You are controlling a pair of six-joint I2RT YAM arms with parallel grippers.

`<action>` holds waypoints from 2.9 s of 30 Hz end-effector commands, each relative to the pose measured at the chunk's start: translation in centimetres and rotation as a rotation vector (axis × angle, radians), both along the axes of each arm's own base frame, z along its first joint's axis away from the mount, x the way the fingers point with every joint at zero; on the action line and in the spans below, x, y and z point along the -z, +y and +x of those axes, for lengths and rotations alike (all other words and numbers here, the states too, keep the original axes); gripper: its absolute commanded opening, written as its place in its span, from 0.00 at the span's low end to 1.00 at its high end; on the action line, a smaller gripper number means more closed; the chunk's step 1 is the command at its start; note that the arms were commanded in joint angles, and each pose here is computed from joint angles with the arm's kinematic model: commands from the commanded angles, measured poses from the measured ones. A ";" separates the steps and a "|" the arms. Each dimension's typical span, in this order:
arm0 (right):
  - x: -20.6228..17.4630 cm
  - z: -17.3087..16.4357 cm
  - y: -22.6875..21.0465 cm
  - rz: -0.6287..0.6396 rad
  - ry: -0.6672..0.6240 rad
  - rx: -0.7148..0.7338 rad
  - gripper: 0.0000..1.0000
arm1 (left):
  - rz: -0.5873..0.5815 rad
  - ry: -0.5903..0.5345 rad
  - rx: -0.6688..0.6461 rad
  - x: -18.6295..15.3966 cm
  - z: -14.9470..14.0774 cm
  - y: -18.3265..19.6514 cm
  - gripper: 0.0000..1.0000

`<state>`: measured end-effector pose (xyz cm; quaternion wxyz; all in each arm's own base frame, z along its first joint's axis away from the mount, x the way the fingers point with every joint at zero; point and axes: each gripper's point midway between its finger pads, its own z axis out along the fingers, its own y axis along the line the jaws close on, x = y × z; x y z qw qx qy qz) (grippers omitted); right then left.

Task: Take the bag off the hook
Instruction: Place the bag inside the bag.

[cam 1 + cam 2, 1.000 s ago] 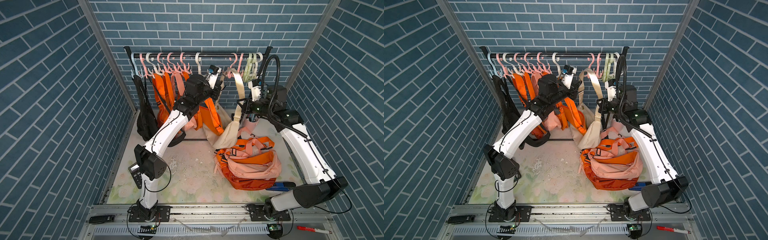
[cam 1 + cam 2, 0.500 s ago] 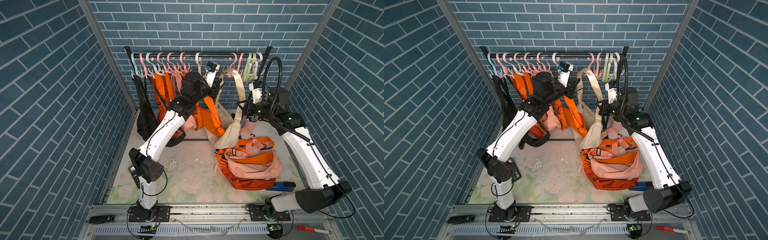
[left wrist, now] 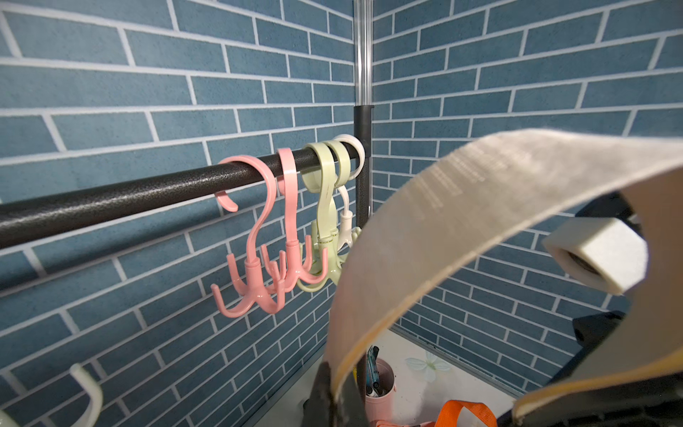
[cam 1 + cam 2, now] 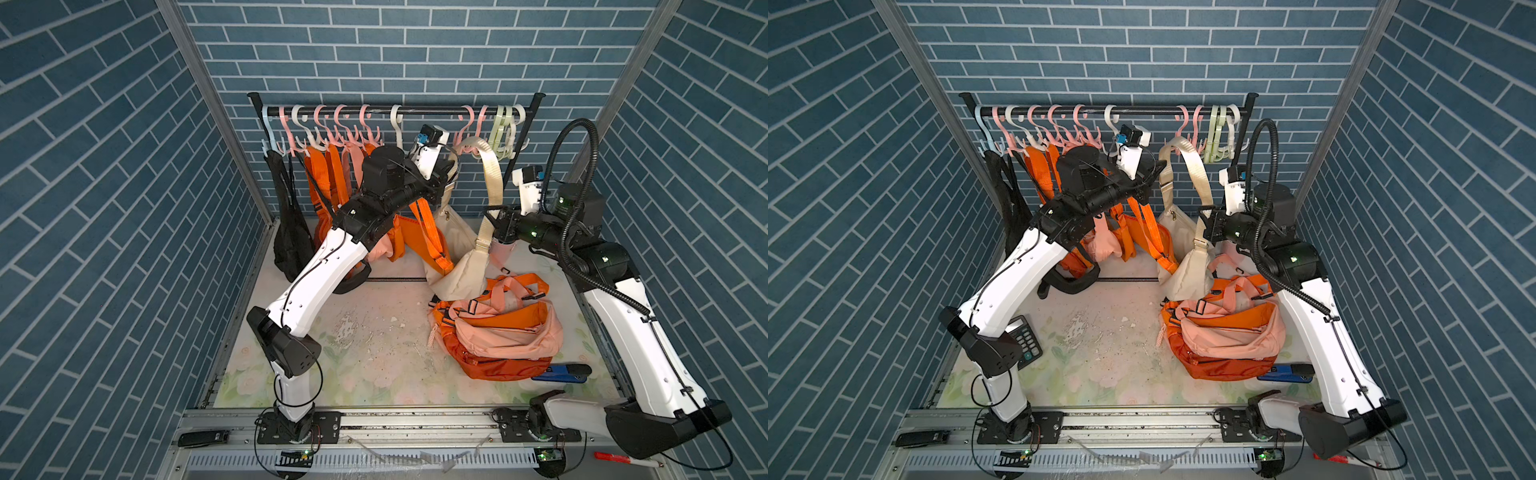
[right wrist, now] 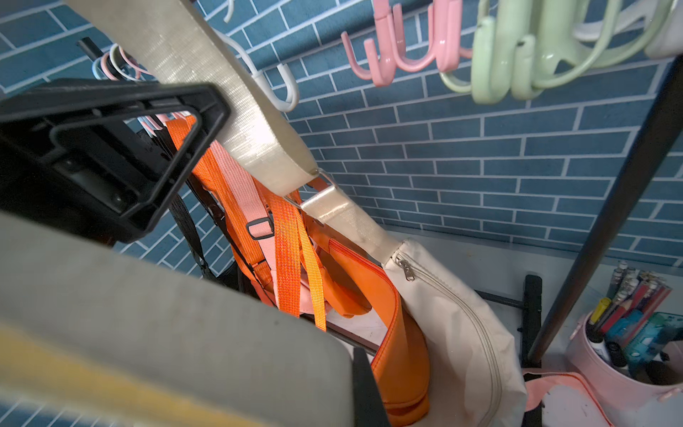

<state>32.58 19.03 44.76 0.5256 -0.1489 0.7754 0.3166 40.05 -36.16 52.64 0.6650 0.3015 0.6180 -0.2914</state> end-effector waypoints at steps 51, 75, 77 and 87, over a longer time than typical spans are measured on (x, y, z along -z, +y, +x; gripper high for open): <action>-7.1 -6.5 -6.3 -0.104 -0.161 0.179 0.00 | 0.030 -0.043 0.064 -2.2 -5.3 -1.9 0.00; -9.4 -10.9 -10.3 -0.113 -0.198 0.302 0.00 | 0.093 -0.160 0.028 -4.4 -10.7 -0.1 0.00; -9.5 -11.4 -10.9 -0.115 -0.198 0.322 0.00 | 0.101 -0.169 0.022 -4.5 -11.6 0.3 0.00; -9.3 -14.0 -14.7 -0.111 -0.178 0.484 0.00 | 0.142 -0.215 0.011 -4.5 -16.0 1.0 0.00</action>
